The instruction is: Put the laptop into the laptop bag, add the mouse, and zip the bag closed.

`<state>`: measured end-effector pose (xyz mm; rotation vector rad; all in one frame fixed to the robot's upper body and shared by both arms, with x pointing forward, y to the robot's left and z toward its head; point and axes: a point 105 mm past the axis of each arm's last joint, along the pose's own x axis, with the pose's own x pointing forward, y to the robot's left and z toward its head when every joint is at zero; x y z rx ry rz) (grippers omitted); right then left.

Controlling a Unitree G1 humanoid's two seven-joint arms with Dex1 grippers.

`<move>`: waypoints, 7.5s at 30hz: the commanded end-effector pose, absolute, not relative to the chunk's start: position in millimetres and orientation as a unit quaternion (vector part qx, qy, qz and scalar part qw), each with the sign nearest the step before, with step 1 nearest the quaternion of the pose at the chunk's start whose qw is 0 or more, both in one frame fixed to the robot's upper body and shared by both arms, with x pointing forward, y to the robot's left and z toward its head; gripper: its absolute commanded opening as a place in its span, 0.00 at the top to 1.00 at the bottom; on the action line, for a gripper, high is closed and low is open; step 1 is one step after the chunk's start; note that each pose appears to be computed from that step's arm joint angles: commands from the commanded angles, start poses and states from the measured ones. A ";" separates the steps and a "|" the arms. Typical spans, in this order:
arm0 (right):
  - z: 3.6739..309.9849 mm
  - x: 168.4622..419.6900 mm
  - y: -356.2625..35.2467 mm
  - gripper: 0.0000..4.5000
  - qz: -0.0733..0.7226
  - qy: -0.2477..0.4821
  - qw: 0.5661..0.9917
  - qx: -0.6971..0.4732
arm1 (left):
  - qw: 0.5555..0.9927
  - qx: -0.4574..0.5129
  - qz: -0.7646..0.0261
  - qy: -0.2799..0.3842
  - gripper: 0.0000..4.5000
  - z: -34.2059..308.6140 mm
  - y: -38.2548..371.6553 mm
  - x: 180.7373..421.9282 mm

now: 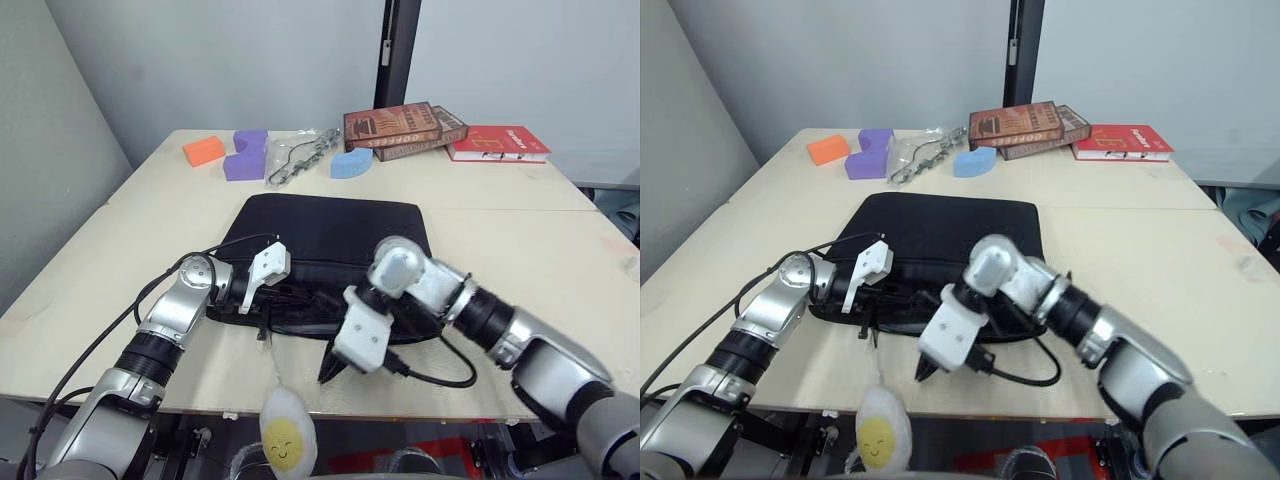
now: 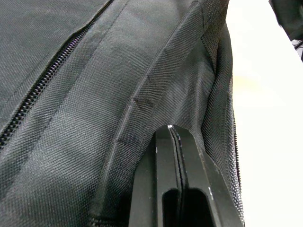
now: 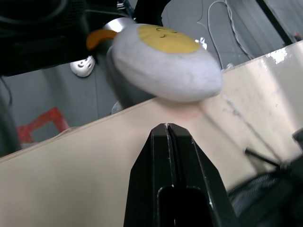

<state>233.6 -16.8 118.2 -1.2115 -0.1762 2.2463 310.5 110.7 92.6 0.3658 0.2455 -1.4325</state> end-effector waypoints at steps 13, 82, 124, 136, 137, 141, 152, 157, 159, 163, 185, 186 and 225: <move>143.3 237.7 -2.8 0.65 0.831 -0.029 0.469 -0.297 | 0.736 0.179 -0.640 0.128 1.00 84.3 113.9 313.2; 111.4 207.4 -42.6 0.99 0.772 0.367 0.511 -0.087 | 0.739 0.196 -0.630 0.139 1.00 67.4 110.7 318.0; 117.4 218.5 -253.9 0.99 0.550 0.447 0.661 -0.245 | 0.712 0.217 -0.644 0.176 1.00 19.9 107.3 310.0; 129.9 281.6 -277.2 0.99 0.480 0.370 0.707 -0.365 | 0.710 0.215 -0.646 0.178 1.00 16.6 106.8 307.7; 131.5 288.6 -277.0 0.99 0.472 0.359 0.713 -0.375 | 0.710 0.216 -0.646 0.179 1.00 16.5 107.0 307.7; 133.5 303.4 -275.3 0.99 0.455 0.339 0.724 -0.392 | 0.708 0.215 -0.647 0.184 1.00 14.6 108.4 306.0; 138.4 310.3 -283.1 0.99 0.441 0.339 0.729 -0.400 | 0.698 0.219 -0.654 0.194 1.00 9.3 112.8 298.9; 140.2 319.3 -289.2 0.99 0.411 0.334 0.747 -0.401 | 0.696 0.218 -0.656 0.195 1.00 7.6 111.8 296.7; 145.0 331.0 -290.0 0.99 0.387 0.313 0.764 -0.411 | 0.694 0.219 -0.657 0.194 1.00 7.4 111.2 296.0; 148.8 342.5 -288.2 0.99 0.372 0.294 0.775 -0.418 | 0.695 0.221 -0.657 0.194 1.00 8.0 111.6 296.5; 151.7 376.2 -275.0 0.99 0.283 0.243 0.889 -0.267 | 0.695 0.221 -0.655 0.198 1.00 7.4 113.3 295.7; 151.7 376.8 -274.9 0.99 0.279 0.242 0.893 -0.256 | 0.695 0.221 -0.655 0.198 1.00 7.5 113.3 295.5; 120.7 287.0 -254.0 0.99 0.436 0.382 0.812 -0.063 | 0.697 0.211 -0.652 0.212 1.00 2.6 112.7 294.1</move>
